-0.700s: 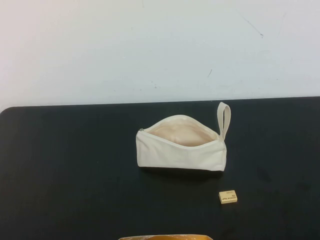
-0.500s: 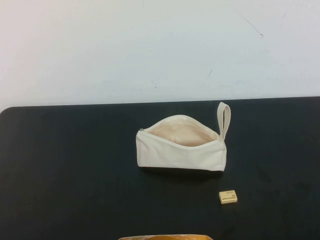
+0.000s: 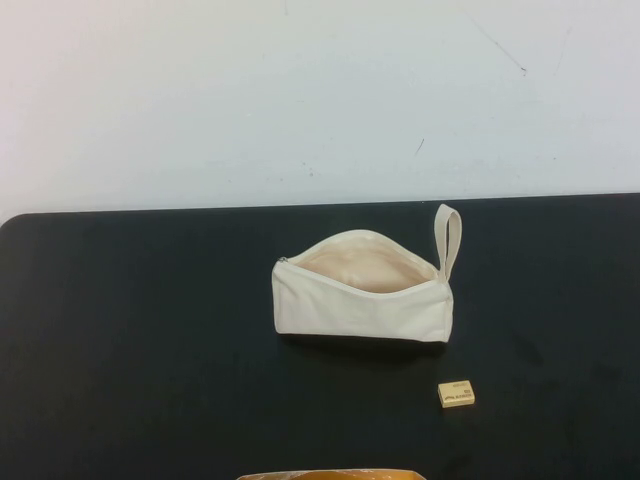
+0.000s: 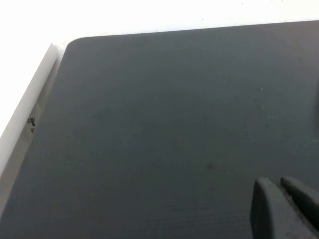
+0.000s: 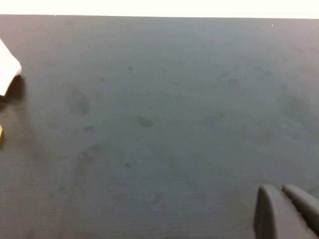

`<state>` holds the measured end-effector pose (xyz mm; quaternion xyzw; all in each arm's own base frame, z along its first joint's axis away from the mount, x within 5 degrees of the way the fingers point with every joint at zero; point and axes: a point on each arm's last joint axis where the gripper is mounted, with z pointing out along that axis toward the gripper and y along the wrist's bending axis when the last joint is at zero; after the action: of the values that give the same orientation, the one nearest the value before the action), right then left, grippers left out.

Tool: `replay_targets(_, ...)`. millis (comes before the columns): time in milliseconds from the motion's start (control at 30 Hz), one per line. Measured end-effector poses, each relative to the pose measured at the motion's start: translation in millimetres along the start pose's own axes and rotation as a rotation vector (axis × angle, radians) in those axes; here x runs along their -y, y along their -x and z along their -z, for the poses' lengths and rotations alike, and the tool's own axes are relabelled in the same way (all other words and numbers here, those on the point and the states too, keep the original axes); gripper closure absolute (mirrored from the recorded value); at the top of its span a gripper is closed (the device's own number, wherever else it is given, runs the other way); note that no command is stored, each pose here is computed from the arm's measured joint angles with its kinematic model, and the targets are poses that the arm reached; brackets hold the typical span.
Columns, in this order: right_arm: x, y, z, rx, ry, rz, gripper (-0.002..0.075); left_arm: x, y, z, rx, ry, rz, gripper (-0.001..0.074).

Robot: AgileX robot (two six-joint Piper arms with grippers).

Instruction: Put eraser into pencil case

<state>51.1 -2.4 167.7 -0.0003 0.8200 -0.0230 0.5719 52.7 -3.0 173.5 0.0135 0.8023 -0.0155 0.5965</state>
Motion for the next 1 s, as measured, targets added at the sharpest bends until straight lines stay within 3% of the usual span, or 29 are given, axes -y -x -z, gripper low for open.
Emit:
replay_targets(367, 0, 0, 0, 0.003, 0.003, -0.007, 0.0727, 0, 0, 0, 0.0, 0.0, 0.002, 0.0736)
replay_targets(500, -3, 1, 0, 0.018, 0.034, -0.077, 0.0727, 0, 0, 0, 0.0, 0.0, 0.002, 0.0736)
replay_targets(600, -8, 2, 0, 0.019, 0.086, -0.212, 0.0727, 0, 0, 0, 0.0, 0.0, 0.002, 0.0736)
replay_targets(667, -12, 3, 0, 0.014, 0.139, -0.388, 0.0727, 0, 0, 0, 0.0, 0.0, 0.002, 0.0736)
replay_targets(700, -18, 5, 2, 0.005, 0.213, -0.622, 0.0727, 0, 0, 0, 0.0, 0.0, 0.002, 0.0736)
replay_targets(800, -24, 10, 4, -0.003, 0.306, -0.879, 0.0727, 0, 0, 0, 0.0, 0.0, 0.002, 0.0736)
replay_targets(900, -26, 13, 4, -0.002, 0.341, -0.961, 0.0727, 0, 0, 0, 0.0, 0.0, 0.002, 0.0736)
replay_targets(1000, -26, 13, 5, 0.01, 0.344, -0.93, 0.0727, 0, 0, 0, 0.0, 0.0, 0.002, 0.0736)
